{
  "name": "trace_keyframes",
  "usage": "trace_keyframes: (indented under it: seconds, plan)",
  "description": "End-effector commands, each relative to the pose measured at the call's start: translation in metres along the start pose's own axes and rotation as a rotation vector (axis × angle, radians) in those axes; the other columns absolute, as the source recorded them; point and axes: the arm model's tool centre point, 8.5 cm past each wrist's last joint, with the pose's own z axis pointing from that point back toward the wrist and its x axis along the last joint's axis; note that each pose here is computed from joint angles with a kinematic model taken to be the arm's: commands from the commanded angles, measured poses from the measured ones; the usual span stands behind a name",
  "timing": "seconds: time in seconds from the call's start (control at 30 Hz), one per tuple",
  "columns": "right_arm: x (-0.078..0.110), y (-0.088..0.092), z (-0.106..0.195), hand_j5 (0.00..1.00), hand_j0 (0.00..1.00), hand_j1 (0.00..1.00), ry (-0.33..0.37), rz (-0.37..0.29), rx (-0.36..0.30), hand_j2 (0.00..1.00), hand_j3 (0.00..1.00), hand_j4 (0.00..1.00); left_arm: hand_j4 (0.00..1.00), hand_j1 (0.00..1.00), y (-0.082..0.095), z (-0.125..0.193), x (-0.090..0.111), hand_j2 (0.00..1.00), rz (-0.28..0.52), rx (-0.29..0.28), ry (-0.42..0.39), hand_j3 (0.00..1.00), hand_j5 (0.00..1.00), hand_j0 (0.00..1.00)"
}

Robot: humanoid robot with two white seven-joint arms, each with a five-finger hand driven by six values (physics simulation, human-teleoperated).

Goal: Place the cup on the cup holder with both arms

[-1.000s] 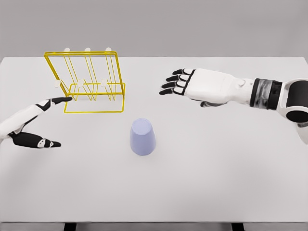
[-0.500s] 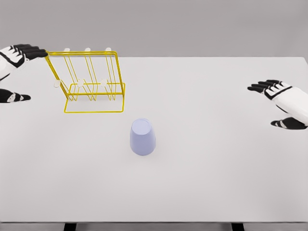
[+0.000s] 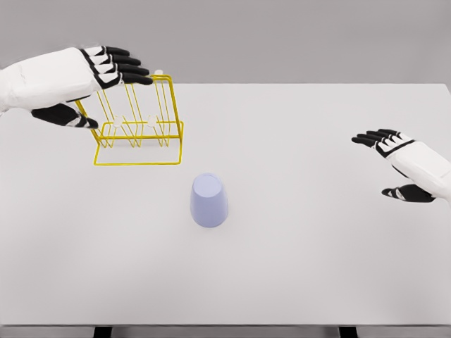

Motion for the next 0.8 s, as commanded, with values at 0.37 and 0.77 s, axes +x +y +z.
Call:
trace_keyframes:
  seconds: [0.37, 0.77]
  plan:
    - [0.001, 0.010, 0.008, 1.00, 1.00, 1.00, 0.008, -0.015, 0.026, 1.00, 1.00, 1.00, 1.00, 1.00, -0.048, -0.080, 0.048, 1.00, 0.148, -0.314, -0.309, 1.00, 1.00, 1.00]
    - [0.002, 0.015, 0.009, 1.00, 1.00, 1.00, 0.009, -0.024, 0.037, 1.00, 1.00, 1.00, 1.00, 1.00, -0.037, -0.135, 0.047, 1.00, 0.105, -0.396, -0.368, 1.00, 1.00, 1.00]
